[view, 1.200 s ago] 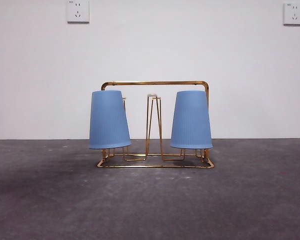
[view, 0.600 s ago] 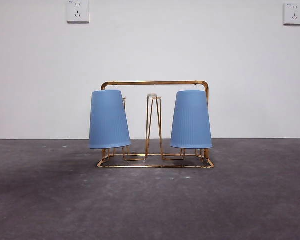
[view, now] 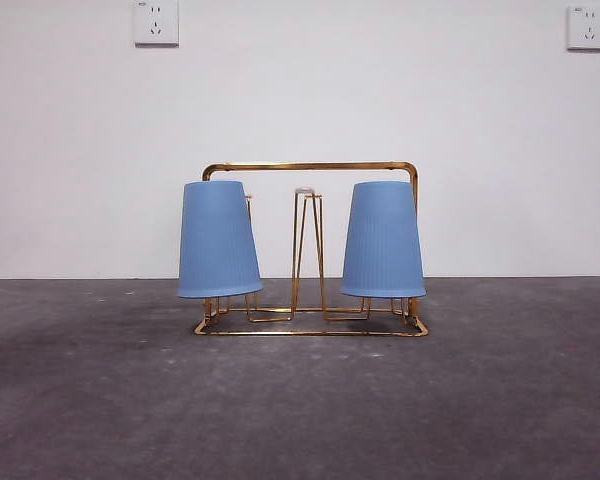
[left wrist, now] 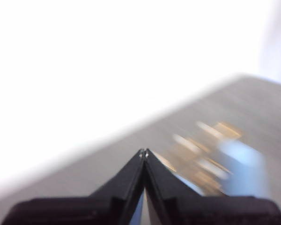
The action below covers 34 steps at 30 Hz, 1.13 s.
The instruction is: Pick up cup 1,put cup 1 in the cup rack,pick up cup 2,put cup 2 in the cup rack
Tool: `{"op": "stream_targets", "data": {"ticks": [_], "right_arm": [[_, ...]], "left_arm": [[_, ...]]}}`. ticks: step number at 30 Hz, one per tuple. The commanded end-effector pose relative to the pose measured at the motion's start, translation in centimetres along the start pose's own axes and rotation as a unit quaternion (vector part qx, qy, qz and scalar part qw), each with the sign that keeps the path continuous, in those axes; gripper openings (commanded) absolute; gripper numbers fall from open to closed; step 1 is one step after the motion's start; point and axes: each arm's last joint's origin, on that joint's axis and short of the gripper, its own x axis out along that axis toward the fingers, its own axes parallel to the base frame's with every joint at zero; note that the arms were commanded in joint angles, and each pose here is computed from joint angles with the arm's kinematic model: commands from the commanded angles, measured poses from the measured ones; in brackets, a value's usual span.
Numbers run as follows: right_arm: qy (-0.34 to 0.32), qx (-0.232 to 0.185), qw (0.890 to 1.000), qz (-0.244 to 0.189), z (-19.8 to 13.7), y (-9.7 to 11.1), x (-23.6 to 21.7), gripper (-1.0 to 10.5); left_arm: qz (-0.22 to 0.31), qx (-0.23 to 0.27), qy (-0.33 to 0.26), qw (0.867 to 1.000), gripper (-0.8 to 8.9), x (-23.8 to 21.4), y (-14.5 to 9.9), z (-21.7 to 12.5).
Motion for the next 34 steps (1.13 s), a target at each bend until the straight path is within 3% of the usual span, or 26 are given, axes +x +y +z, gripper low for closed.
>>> {"op": "stream_targets", "data": {"ticks": [1, 7, 13, 22, 28, 34], "right_arm": [[0.014, 0.005, 1.0, 0.0, -0.2, 0.0, 0.2, 0.0], [0.014, 0.005, 1.0, 0.001, -0.2, 0.0, 0.2, 0.0], [0.015, 0.005, 1.0, 0.0, -0.2, 0.0, 0.2, 0.0], [0.015, 0.005, 1.0, 0.0, -0.2, 0.0, 0.3, 0.0], [0.015, 0.005, 1.0, 0.0, -0.2, 0.0, 0.3, 0.0], [0.015, 0.005, 1.0, 0.001, -0.2, 0.0, 0.3, 0.0]], "left_arm": [[0.033, 0.053, -0.034, 0.998, -0.03, -1.2, 0.8, -1.7], [0.167, 0.075, -0.002, 0.983, -0.03, -1.9, 1.0, -7.9], [0.176, 0.039, 0.008, 0.984, -0.03, -2.0, -0.6, -15.8], [0.168, -0.026, 0.036, 0.985, -0.03, -1.8, -2.5, -24.5], [0.168, -0.06, 0.036, 0.983, -0.03, -1.7, -3.1, -27.7], [0.162, -0.075, 0.071, 0.981, -0.03, -1.7, -3.3, -28.4]]}}
